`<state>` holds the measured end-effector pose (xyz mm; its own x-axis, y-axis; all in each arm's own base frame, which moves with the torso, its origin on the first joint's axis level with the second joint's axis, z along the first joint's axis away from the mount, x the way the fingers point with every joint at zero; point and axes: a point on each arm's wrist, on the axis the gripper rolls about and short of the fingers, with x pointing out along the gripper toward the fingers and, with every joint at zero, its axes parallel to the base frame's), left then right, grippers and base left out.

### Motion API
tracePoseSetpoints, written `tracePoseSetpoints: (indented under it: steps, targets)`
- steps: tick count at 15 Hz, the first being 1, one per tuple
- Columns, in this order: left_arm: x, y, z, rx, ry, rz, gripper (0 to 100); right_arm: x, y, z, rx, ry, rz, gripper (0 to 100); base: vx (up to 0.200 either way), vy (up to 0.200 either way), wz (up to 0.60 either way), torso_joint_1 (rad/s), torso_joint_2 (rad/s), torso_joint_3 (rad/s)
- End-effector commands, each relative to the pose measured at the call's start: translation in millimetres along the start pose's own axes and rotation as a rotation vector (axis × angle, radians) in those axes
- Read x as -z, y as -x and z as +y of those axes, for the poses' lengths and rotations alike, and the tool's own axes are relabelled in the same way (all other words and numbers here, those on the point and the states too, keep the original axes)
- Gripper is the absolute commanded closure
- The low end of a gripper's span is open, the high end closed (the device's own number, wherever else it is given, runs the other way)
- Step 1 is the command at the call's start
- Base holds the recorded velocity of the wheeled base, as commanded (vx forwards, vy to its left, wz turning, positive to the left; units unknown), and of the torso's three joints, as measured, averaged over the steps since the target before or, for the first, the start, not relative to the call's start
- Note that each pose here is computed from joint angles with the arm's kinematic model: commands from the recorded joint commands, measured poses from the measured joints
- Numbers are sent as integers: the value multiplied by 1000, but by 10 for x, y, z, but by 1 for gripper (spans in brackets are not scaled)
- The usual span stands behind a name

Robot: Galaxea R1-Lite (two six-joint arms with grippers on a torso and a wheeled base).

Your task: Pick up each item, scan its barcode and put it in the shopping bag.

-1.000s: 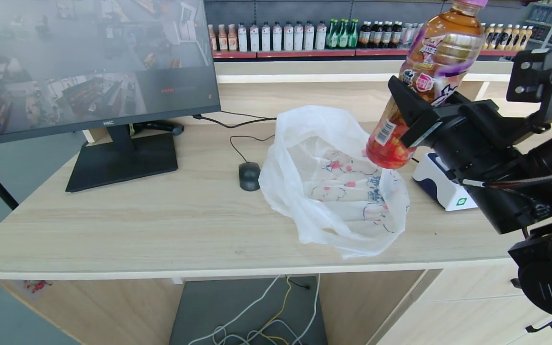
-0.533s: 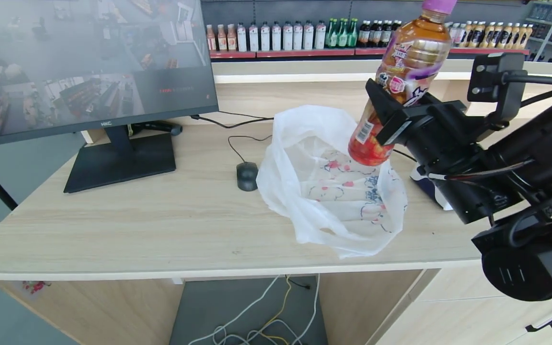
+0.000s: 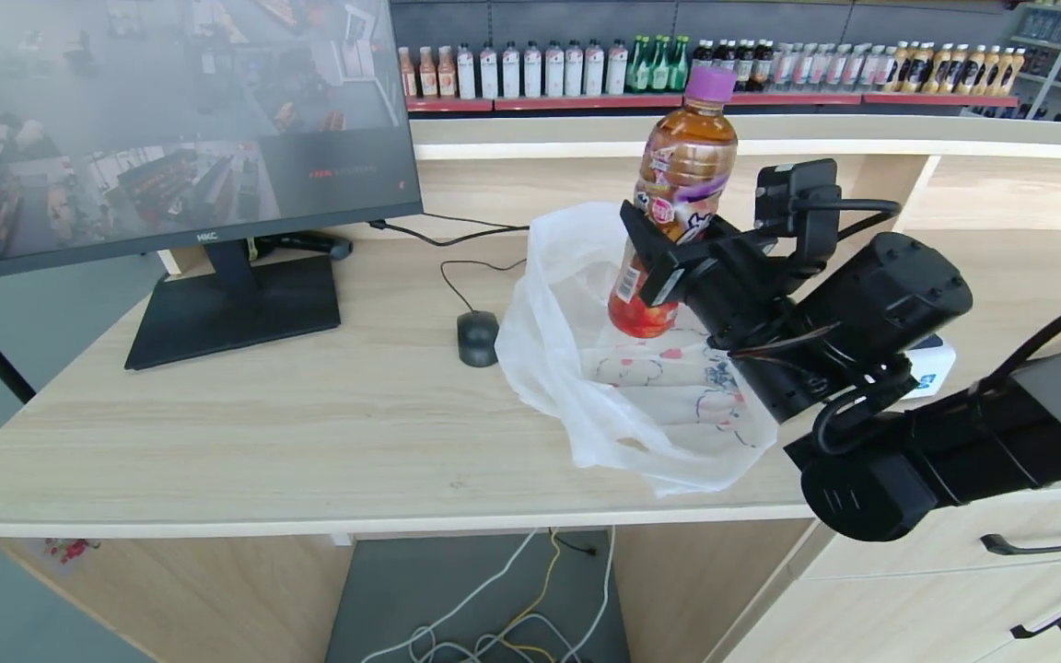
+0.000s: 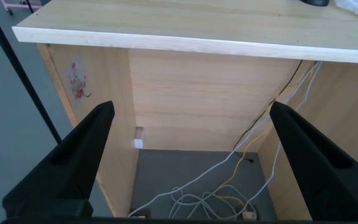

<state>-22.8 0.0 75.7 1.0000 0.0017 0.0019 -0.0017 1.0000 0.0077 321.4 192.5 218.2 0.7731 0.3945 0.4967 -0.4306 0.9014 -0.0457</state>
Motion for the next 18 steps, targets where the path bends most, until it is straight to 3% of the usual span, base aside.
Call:
tracePoseSetpoints:
  steps: [1,7,18]
  targets:
    - [-1,0,0,0,0,-1,0,197,-30,18,-3,3,33,100,0,0,0,0,0,0]
    - [-1,0,0,-1,0,-1,0,443,-17,67,-81,8,81,100,0,0,0,0,0,0]
    - [1,0,0,-1,0,0,0,593,-120,264,-128,-13,71,100,0,0,0,0,0,0]
